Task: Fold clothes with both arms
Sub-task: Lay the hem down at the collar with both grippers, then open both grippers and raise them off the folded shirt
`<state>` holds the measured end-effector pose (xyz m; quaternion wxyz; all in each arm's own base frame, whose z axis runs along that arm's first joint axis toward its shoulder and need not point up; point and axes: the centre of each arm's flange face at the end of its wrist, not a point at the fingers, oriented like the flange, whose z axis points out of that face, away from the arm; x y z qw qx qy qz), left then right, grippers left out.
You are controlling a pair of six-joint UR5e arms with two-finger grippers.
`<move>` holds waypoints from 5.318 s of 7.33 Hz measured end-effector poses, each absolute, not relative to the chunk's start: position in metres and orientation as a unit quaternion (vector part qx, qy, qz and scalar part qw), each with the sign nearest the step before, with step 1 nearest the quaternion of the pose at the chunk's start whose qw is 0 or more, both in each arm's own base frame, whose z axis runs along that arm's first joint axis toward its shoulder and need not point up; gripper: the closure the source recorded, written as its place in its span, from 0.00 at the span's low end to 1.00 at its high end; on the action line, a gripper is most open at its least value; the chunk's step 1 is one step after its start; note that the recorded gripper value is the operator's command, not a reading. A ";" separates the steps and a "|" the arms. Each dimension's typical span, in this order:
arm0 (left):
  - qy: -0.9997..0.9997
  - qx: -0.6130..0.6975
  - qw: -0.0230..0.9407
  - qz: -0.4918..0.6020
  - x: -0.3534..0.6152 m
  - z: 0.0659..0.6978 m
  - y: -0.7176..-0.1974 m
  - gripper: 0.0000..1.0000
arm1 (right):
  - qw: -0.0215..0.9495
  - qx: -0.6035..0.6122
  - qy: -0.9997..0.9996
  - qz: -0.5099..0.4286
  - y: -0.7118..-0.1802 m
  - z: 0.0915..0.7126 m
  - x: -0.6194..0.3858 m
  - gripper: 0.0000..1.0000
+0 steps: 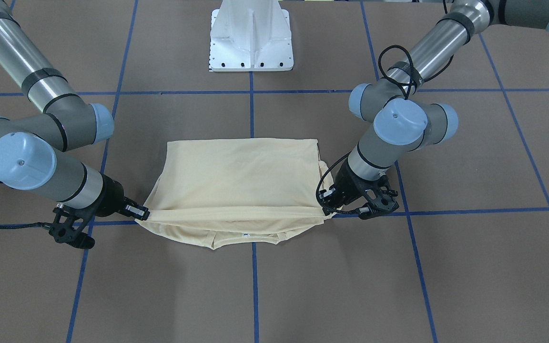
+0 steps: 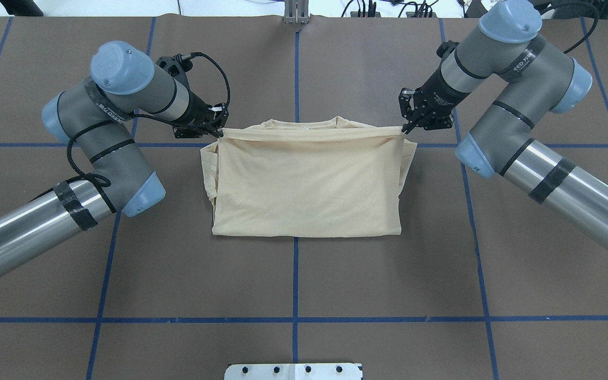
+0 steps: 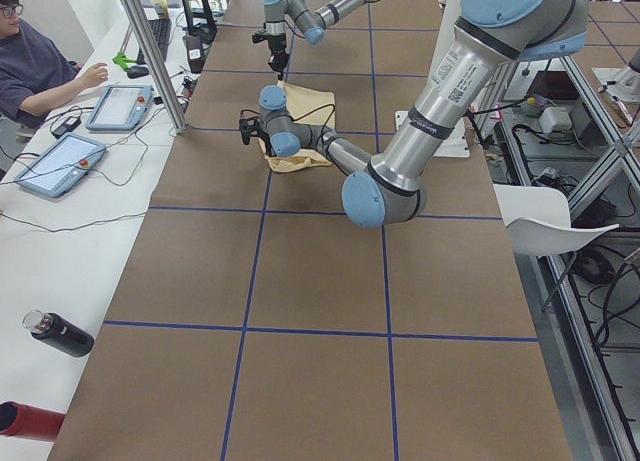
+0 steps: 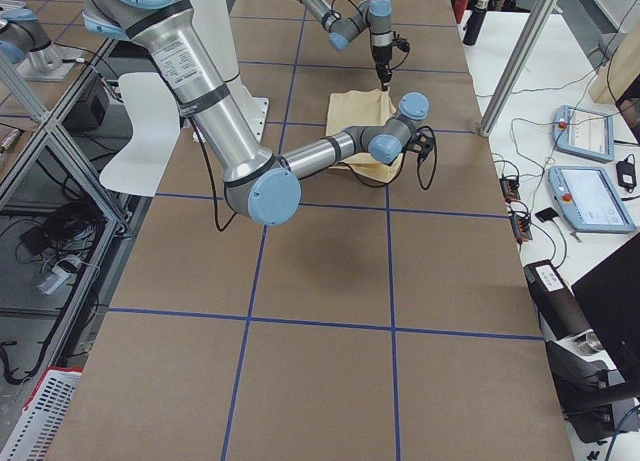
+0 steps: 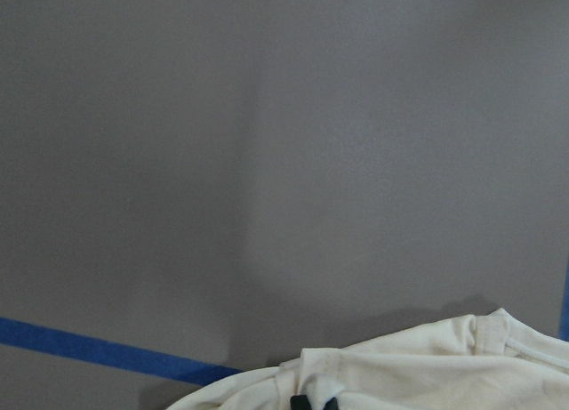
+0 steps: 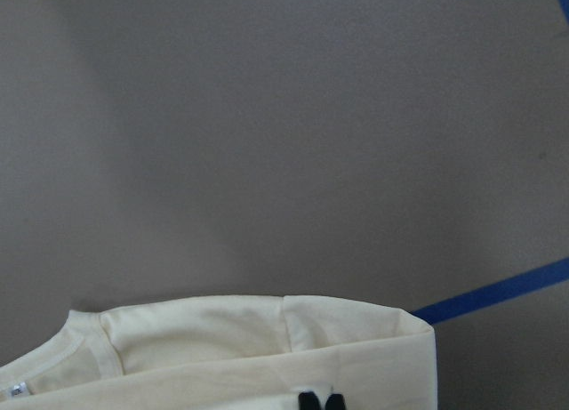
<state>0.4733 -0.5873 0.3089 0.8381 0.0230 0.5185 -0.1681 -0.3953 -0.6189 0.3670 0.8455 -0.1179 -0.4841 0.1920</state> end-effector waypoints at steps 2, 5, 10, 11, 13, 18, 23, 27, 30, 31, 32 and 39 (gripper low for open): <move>0.530 0.027 0.831 -0.166 0.459 0.290 -0.588 1.00 | 0.843 -0.114 -0.488 0.195 -0.624 0.360 -0.391 1.00; 0.534 0.018 0.830 -0.164 0.444 0.270 -0.580 1.00 | 0.840 -0.110 -0.493 0.200 -0.632 0.354 -0.379 1.00; 0.521 0.011 0.836 -0.171 0.456 0.288 -0.589 1.00 | 0.845 -0.115 -0.485 0.192 -0.623 0.362 -0.396 1.00; 0.524 0.013 0.834 -0.171 0.459 0.288 -0.591 1.00 | 0.847 -0.116 -0.484 0.188 -0.619 0.362 -0.403 1.00; 0.520 0.018 0.835 -0.176 0.469 0.291 -0.600 1.00 | 0.848 -0.117 -0.483 0.184 -0.615 0.363 -0.410 1.00; 0.511 0.025 0.840 -0.181 0.482 0.300 -0.601 0.20 | 0.850 -0.116 -0.478 0.188 -0.615 0.369 -0.412 0.63; 0.526 0.040 0.831 -0.178 0.470 0.292 -0.603 0.01 | 0.845 -0.103 -0.491 0.185 -0.618 0.368 -0.403 0.00; 0.528 0.045 0.828 -0.182 0.422 0.269 -0.574 0.01 | 0.829 -0.084 -0.528 0.167 -0.568 0.380 -0.376 0.00; 0.530 0.048 0.826 -0.185 0.410 0.259 -0.563 0.01 | 0.824 -0.094 -0.531 0.171 -0.484 0.370 -0.401 0.00; 0.535 0.051 0.823 -0.183 0.405 0.255 -0.557 0.01 | 0.827 -0.091 -0.526 0.174 -0.466 0.369 -0.421 0.00; 0.539 0.053 0.821 -0.181 0.400 0.250 -0.552 0.01 | 0.830 -0.092 -0.521 0.176 -0.454 0.371 -0.433 0.00; 0.534 0.050 0.824 -0.182 0.396 0.232 -0.543 0.01 | 0.841 -0.113 -0.503 0.163 -0.425 0.387 -0.459 0.16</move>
